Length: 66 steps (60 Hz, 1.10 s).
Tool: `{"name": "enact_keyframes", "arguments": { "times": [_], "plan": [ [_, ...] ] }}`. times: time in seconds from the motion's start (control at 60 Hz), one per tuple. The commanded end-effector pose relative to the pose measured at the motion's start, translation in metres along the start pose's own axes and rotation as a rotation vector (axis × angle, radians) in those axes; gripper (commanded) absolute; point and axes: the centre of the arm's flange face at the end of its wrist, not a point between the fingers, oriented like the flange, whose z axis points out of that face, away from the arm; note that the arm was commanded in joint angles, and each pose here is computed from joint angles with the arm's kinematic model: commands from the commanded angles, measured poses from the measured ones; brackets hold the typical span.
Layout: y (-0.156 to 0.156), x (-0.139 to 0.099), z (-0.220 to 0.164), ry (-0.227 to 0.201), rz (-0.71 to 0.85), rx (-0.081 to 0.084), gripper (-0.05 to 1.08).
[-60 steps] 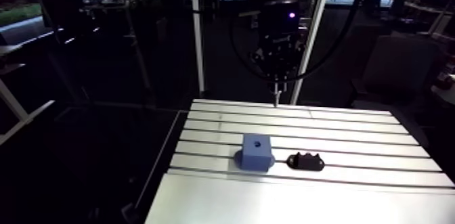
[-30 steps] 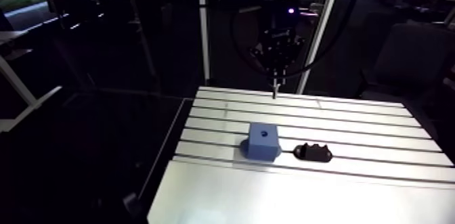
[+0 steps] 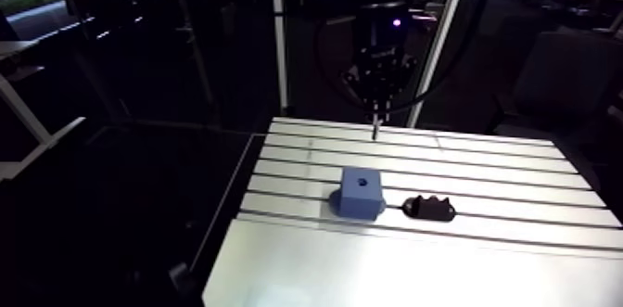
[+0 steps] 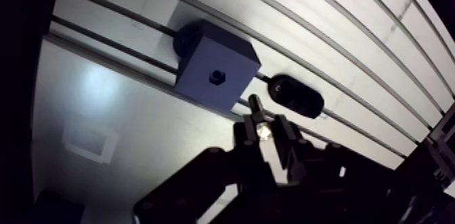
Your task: Pick up the M10 bolt and insert it into the hex recess until seated.
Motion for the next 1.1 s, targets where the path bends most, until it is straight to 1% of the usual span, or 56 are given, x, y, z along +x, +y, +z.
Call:
{"name": "enact_keyframes", "arguments": {
  "times": [0.017,0.083,0.167,0.25,0.3,0.483,0.85,1.1],
  "plan": [
    [-0.004,-0.001,0.006,-0.003,0.008,0.001,1.08],
    [-0.007,0.0,0.009,-0.007,0.003,0.002,1.08],
    [-0.019,0.0,0.016,-0.021,-0.018,0.002,1.08],
    [-0.02,0.001,0.018,-0.016,-0.02,0.001,1.08],
    [-0.019,0.002,0.018,-0.006,-0.023,-0.003,1.08],
    [-0.018,0.003,0.02,-0.003,-0.049,-0.004,1.08],
    [-0.019,0.003,0.026,-0.013,-0.122,0.001,1.08],
    [-0.019,0.003,0.028,-0.008,-0.125,-0.001,1.08]
  ]
}}
